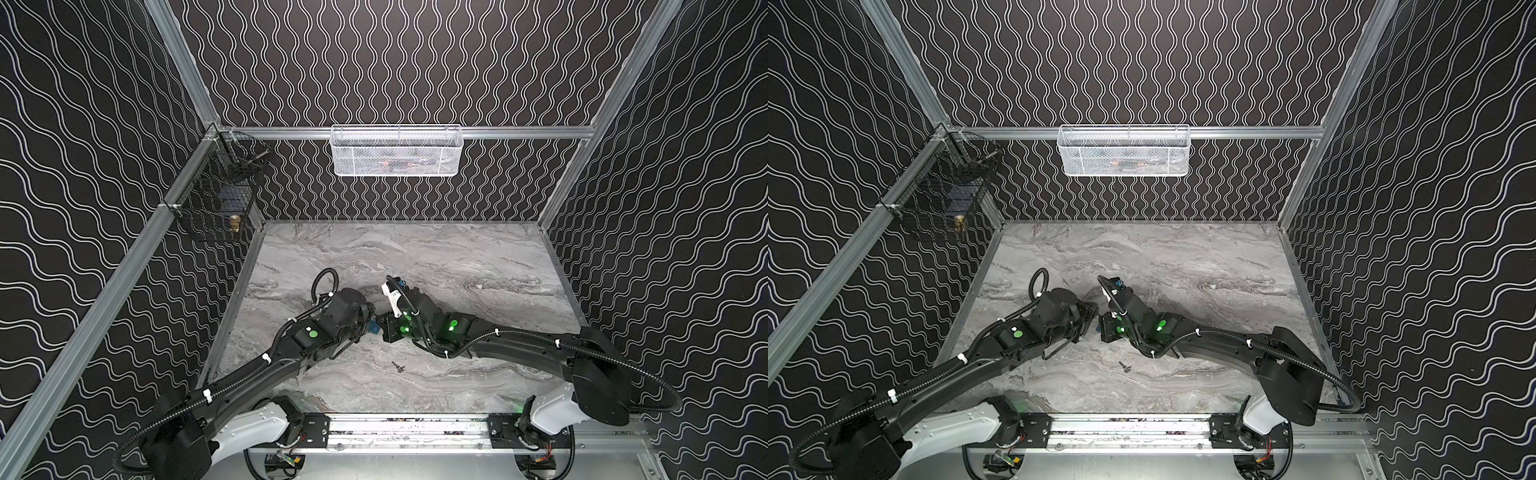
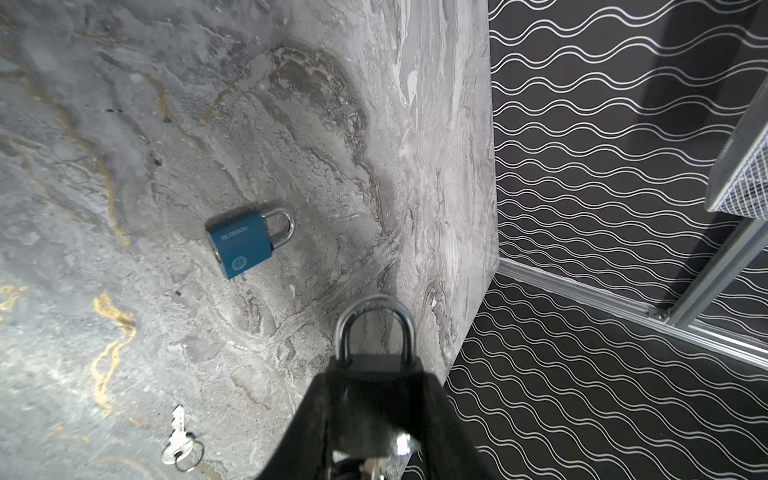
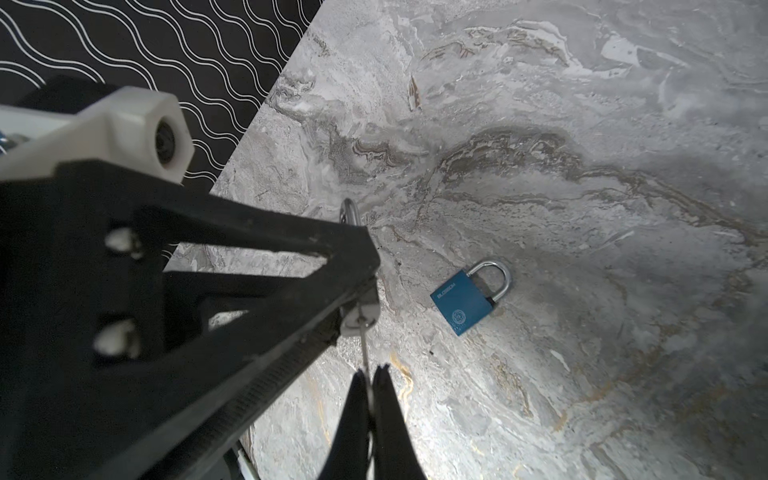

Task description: Unlock with the key

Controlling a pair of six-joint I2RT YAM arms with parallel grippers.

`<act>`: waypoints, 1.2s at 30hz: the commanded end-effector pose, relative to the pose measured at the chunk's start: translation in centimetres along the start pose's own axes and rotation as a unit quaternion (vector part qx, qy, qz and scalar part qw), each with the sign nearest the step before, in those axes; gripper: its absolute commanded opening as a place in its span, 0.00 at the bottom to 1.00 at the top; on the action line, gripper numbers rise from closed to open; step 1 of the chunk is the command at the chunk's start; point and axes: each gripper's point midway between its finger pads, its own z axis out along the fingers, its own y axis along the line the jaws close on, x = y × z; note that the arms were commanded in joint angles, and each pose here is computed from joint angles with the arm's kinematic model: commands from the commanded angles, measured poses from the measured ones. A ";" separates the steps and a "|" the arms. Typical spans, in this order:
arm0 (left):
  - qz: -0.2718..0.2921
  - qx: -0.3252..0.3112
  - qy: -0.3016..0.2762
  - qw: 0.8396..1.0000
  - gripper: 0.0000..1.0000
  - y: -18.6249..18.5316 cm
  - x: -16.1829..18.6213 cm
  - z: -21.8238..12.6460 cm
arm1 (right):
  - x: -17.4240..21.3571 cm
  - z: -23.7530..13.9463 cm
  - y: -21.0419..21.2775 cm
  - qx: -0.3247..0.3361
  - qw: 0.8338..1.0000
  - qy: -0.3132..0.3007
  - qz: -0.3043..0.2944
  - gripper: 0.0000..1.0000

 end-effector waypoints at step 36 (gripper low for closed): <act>0.032 0.028 -0.005 0.999 0.00 -1.6 1.0 -2.3 | -5.5 -3.5 3.1 -0.014 0.997 -0.076 -0.020 0.00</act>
